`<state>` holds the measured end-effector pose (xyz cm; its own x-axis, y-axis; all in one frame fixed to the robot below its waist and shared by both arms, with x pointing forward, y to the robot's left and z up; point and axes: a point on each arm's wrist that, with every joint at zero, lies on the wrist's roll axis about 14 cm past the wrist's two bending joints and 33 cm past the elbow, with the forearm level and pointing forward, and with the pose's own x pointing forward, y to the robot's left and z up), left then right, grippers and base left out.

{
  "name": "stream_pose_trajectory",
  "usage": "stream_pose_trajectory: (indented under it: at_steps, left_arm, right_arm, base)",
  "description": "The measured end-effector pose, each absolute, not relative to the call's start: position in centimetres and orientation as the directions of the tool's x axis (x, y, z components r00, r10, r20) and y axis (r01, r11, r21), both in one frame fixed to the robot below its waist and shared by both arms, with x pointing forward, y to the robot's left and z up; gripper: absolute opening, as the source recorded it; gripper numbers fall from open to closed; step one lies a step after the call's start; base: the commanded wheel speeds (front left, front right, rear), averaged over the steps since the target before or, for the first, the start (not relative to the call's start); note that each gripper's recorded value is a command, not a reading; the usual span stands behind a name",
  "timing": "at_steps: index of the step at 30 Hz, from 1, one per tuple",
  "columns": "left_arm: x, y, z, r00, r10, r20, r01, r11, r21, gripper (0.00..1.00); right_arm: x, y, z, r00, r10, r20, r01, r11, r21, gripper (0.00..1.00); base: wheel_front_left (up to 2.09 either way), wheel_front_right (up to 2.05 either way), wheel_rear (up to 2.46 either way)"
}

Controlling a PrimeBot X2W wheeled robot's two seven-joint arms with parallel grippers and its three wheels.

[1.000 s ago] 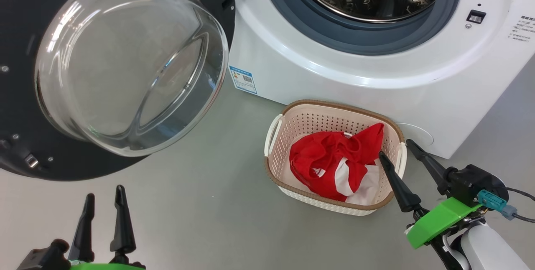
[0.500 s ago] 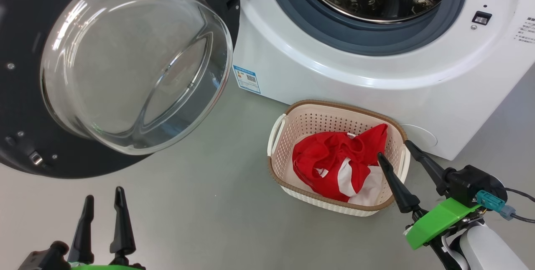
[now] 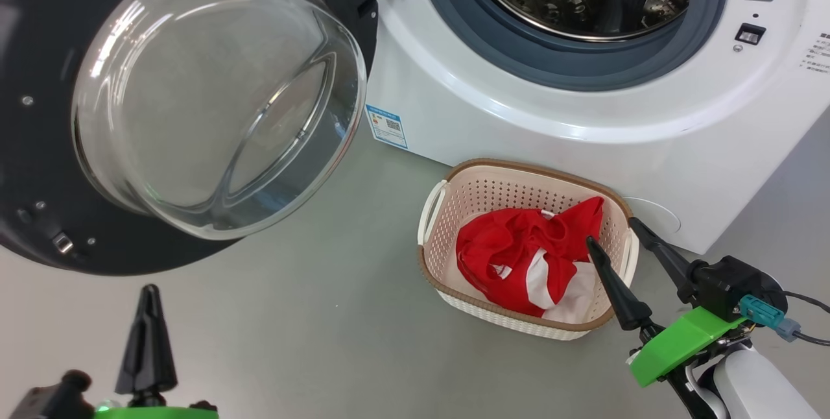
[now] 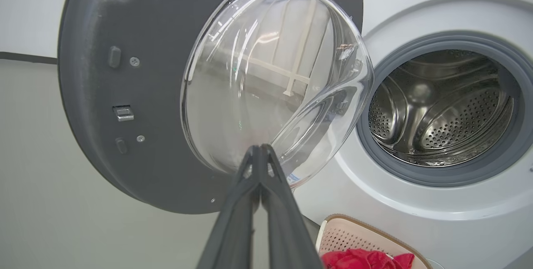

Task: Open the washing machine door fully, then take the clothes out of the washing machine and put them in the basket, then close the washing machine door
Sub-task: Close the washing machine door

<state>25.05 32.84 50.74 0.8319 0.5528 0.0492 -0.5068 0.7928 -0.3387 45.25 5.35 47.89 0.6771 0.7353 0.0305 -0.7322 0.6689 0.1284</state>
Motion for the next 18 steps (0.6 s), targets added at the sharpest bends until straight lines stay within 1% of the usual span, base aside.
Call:
stream_pose_trajectory:
  at_steps: [4,8,15,18]
  left_arm:
    - [24.7,33.8,52.7,0.818,0.564,0.113,-0.502,0.796,-0.338,0.00]
    - [24.5,35.3,56.1,0.787,0.575,0.224,-0.492,0.803,-0.335,0.00]
    - [23.5,38.7,62.7,0.706,0.575,0.414,-0.478,0.817,-0.322,0.00]
    - [23.3,40.6,65.6,0.667,0.570,0.479,-0.453,0.821,-0.346,0.00]
  right_arm:
    - [45.3,5.5,48.0,0.676,0.737,0.033,-0.734,0.667,0.129,1.00]
    - [45.4,5.5,48.2,0.678,0.734,0.039,-0.732,0.669,0.127,1.00]
    - [45.5,5.5,48.4,0.681,0.731,0.044,-0.729,0.672,0.128,1.00]
    - [45.7,5.5,48.0,0.681,0.731,0.038,-0.729,0.672,0.134,1.00]
  base:
    - [0.00,0.00,0.00]
    - [0.00,0.00,0.00]
    - [0.00,0.00,0.00]
    - [0.00,0.00,0.00]
